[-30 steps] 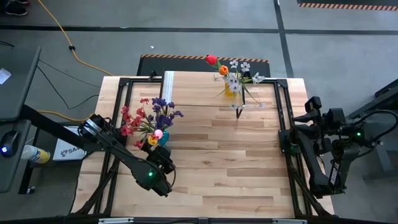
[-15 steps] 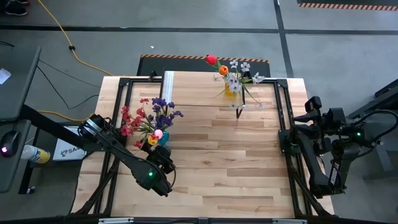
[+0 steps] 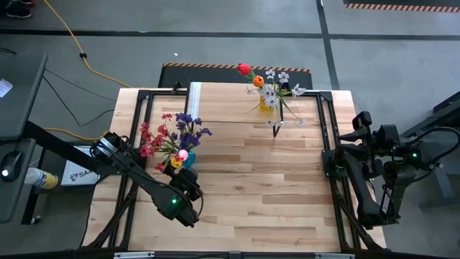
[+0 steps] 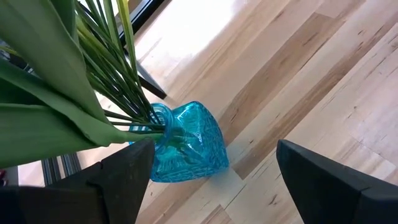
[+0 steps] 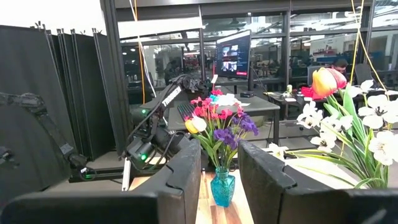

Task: Pick and place flowers into a vace then onto a shelf
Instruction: Put the blue vase on the shelf

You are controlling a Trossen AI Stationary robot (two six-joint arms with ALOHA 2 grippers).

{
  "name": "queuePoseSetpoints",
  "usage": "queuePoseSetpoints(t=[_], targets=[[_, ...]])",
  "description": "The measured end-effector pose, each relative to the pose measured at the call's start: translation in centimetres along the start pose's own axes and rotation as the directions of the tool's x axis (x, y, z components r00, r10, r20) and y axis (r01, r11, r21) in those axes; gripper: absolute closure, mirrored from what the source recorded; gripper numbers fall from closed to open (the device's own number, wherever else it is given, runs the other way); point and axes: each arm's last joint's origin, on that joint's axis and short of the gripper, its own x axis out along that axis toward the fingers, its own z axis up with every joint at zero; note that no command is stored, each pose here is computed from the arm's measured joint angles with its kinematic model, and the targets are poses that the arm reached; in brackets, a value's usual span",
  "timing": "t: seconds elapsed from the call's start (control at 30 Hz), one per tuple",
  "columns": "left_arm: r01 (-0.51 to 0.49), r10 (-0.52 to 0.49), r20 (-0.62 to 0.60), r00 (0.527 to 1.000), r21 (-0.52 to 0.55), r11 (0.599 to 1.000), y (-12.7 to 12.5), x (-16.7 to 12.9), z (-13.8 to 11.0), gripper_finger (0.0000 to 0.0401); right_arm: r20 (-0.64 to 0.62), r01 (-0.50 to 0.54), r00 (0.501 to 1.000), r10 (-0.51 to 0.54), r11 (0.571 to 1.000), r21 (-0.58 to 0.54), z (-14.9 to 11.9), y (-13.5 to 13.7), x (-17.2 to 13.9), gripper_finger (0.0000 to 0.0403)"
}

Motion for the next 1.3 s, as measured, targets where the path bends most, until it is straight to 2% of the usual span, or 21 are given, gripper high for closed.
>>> queuePoseSetpoints(t=[0.33,0.63,0.9,1.17,1.3], targets=[[-0.019,0.019,-0.023,1.0,-0.004,1.0,-0.1,1.1,-0.4,0.0032,-0.001,-0.001,1.0,0.001,1.0,0.0,0.0,0.0,0.0,0.0304],[-0.064,0.064,-0.075,0.995,0.009,0.998,0.2,2.8,0.9,0.0032,-0.008,-0.011,1.0,0.011,1.0,0.001,0.0,0.0,0.0,0.0304],[-0.061,0.06,-0.117,0.991,-0.003,0.998,0.2,3.1,1.0,0.0032,-0.016,-0.021,1.0,0.021,1.0,0.001,0.0,0.1,0.0,0.0304],[-0.04,0.036,-0.135,0.99,-0.025,0.999,-0.3,3.7,0.4,0.0033,-0.015,-0.021,1.0,0.021,1.0,0.0,0.0,0.1,0.0,0.0304],[-0.038,0.034,-0.16,0.987,-0.025,0.999,-0.4,4.2,-0.3,0.0054,-0.018,-0.024,1.0,0.025,1.0,0.005,-0.1,0.1,0.0,0.0304]])
